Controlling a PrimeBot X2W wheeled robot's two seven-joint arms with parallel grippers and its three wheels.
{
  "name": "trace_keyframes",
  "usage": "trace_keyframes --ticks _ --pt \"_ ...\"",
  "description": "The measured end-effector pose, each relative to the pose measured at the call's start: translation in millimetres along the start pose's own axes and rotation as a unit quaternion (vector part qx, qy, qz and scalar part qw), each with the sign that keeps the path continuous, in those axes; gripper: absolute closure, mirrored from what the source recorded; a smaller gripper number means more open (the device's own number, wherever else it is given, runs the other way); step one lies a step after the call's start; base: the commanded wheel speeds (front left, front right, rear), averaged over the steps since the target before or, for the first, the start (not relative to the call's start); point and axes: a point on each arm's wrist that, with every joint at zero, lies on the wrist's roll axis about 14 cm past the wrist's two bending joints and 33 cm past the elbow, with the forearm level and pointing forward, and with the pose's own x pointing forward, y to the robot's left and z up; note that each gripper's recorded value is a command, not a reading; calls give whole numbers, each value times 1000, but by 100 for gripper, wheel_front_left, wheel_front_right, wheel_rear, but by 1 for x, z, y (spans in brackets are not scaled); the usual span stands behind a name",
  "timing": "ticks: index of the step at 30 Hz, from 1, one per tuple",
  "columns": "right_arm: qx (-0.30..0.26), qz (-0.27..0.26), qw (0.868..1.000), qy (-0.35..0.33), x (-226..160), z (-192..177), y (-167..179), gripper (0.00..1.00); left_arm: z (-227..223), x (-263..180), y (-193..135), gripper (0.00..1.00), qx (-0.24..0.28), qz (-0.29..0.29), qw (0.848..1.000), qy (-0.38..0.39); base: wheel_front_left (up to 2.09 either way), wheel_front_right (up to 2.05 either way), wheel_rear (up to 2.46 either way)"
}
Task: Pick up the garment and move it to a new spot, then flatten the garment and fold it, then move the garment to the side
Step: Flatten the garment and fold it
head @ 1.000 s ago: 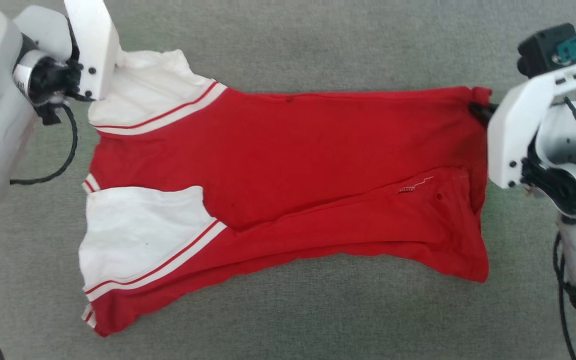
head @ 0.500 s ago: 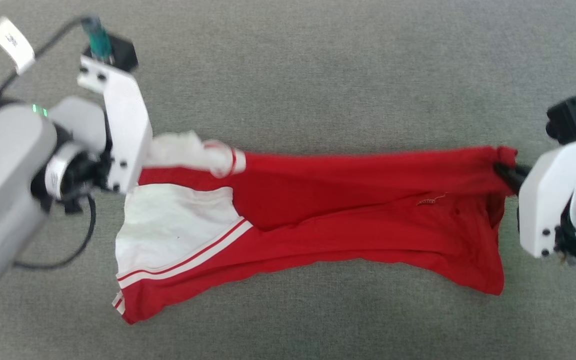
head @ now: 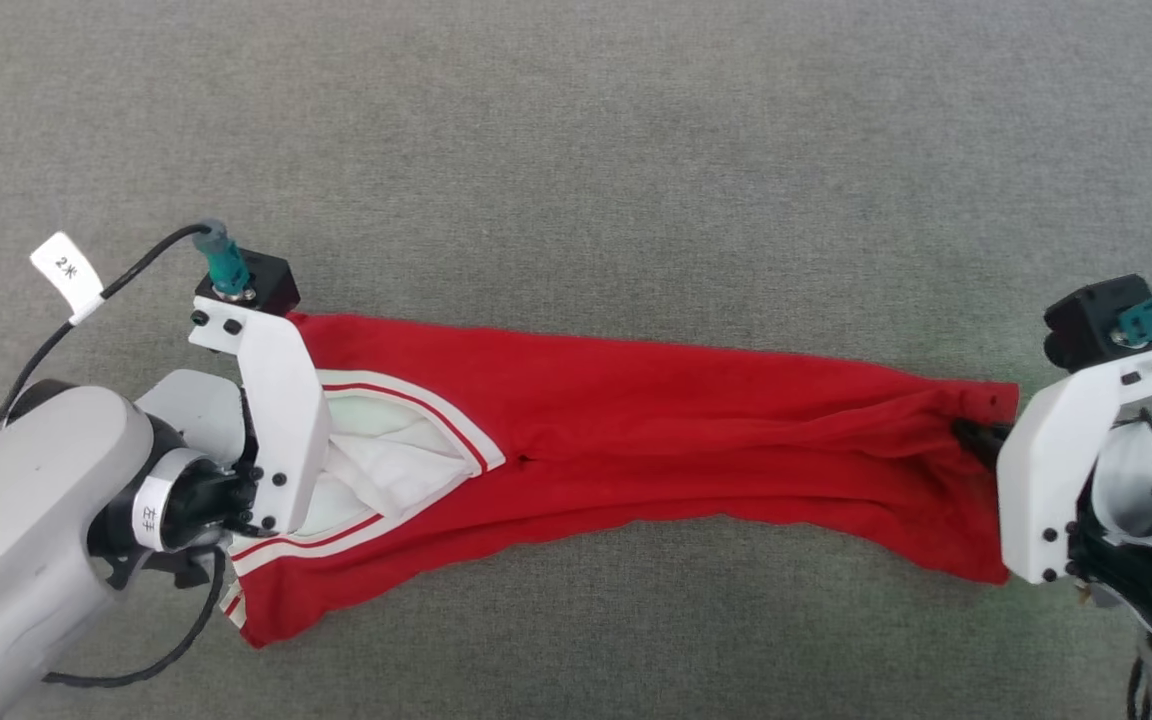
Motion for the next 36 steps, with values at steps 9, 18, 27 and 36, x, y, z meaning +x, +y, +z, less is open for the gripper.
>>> trace_keyframes --ticks 9,18,27,36 --pt "17 15 1000 -14 2 -1 3 0 20 9 6 0 -18 -6 998 -66 0 0 0" --pt "47 2 998 -47 -11 8 -13 0 71 -22 15 0 -9 -6 963 -268 0 0 0" --pt "76 -13 996 -49 -12 4 -27 0 72 -30 18 0 -31 -14 923 -383 0 0 0" --pt "80 -13 996 -46 -10 2 -28 0 38 -13 26 0 -52 -9 935 -350 0 0 0"
